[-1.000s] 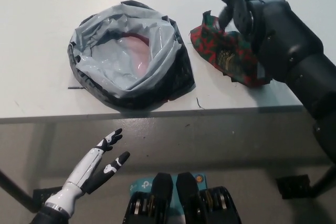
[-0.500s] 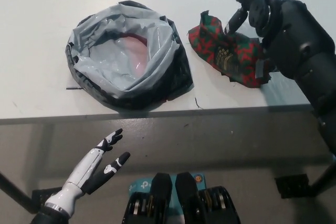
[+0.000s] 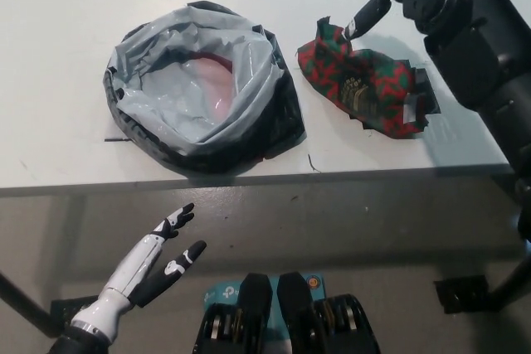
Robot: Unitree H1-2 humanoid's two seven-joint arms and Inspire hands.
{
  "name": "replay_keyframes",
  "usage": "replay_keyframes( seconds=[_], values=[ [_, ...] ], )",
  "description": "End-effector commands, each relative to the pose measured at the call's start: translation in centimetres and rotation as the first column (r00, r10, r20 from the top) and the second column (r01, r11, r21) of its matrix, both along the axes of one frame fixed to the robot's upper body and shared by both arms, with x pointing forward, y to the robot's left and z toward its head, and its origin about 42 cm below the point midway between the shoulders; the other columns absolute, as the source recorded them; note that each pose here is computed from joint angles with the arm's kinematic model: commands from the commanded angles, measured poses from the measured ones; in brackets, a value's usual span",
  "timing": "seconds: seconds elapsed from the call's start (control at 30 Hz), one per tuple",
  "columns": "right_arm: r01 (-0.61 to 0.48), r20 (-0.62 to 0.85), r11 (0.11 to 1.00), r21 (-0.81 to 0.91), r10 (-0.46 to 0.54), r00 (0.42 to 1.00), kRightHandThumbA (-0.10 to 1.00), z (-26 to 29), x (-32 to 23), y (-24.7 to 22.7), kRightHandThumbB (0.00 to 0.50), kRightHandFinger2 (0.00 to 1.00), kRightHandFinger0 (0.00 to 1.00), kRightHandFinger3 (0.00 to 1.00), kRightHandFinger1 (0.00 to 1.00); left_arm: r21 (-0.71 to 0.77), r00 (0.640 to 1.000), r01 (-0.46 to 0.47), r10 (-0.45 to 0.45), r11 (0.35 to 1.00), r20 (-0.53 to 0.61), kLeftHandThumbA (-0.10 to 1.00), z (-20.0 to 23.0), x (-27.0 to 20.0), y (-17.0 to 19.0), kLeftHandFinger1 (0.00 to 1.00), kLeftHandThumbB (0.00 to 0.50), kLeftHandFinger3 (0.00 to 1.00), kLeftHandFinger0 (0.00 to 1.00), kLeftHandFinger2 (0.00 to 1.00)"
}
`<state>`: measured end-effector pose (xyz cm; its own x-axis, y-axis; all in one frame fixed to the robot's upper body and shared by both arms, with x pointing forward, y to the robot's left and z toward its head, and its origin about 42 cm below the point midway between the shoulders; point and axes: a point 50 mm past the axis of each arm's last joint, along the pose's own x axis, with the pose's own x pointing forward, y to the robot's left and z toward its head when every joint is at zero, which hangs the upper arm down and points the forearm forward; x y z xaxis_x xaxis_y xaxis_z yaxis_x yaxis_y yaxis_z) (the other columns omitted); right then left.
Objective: The robot uses its right hand to pick up a bag of coffee beans and puts it in the black plastic bag, then the robot grabs the top of the bag and lifts it.
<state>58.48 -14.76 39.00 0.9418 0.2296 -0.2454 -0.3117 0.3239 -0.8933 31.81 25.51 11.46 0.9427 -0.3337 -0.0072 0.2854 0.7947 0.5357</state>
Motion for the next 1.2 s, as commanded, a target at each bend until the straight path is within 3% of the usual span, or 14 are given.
replay_keyframes(
  seconds=[0.0, 0.23, 0.43, 0.67, 0.83, 0.93, 1.17],
  values=[
    [0.002, 0.023, 0.999, -0.034, -0.001, 1.0, 0.98, 3.1, -0.2, -0.3, 0.5, 1.0, 1.0, 1.0, 1.0, 0.022, 0.999, 0.025, -0.026, 0.999, 0.048, 0.92, 1.3, 0.2, 0.5, 1.0, 0.169, 1.0, 1.0, 1.0],
    [0.049, -0.015, 0.998, -0.048, -0.05, 0.999, 0.9, 1.4, 0.4, -1.4, 0.5, 1.0, 1.0, 1.0, 1.0, 0.001, 0.998, 0.022, -0.022, 1.0, 0.052, 0.88, 1.3, 0.5, 0.5, 1.0, 0.144, 1.0, 1.0, 1.0],
    [0.068, -0.054, 0.992, -0.11, -0.074, 0.996, 0.94, -0.7, 0.9, -2.0, 0.5, 1.0, 1.0, 1.0, 1.0, 0.023, 0.998, 0.016, -0.017, 1.0, 0.054, 0.94, 1.5, 0.3, 0.5, 1.0, 0.184, 1.0, 1.0, 1.0],
    [0.069, -0.145, 0.995, -0.072, -0.079, 0.986, 0.9, -3.6, 0.8, -2.1, 0.5, 1.0, 1.0, 1.0, 1.0, 0.021, 0.999, 0.016, -0.017, 1.0, 0.048, 0.94, 1.5, 0.3, 0.5, 1.0, 0.178, 1.0, 1.0, 1.0],
    [0.036, -0.255, 0.999, 0.007, -0.033, 0.966, 0.89, -5.8, 0.5, -2.1, 0.5, 1.0, 1.0, 1.0, 1.0, 0.013, 0.999, 0.02, -0.02, 1.0, 0.047, 0.93, 1.5, 0.4, 0.4, 1.0, 0.179, 1.0, 1.0, 1.0],
    [-0.006, -0.327, 1.0, 0.026, 0.014, 0.945, 1.0, -7.8, 0.0, -1.4, 0.5, 1.0, 1.0, 1.0, 1.0, 0.019, 0.998, 0.022, -0.023, 1.0, 0.051, 0.93, 1.7, 0.5, 0.4, 1.0, 0.177, 1.0, 1.0, 1.0],
    [-0.067, -0.423, 0.989, 0.132, 0.117, 0.899, 1.0, -9.7, -0.7, -0.1, 0.5, 1.0, 1.0, 1.0, 1.0, 0.022, 0.998, 0.023, -0.024, 1.0, 0.05, 0.92, 1.8, 0.6, 0.5, 1.0, 0.166, 1.0, 1.0, 1.0]
  ],
)
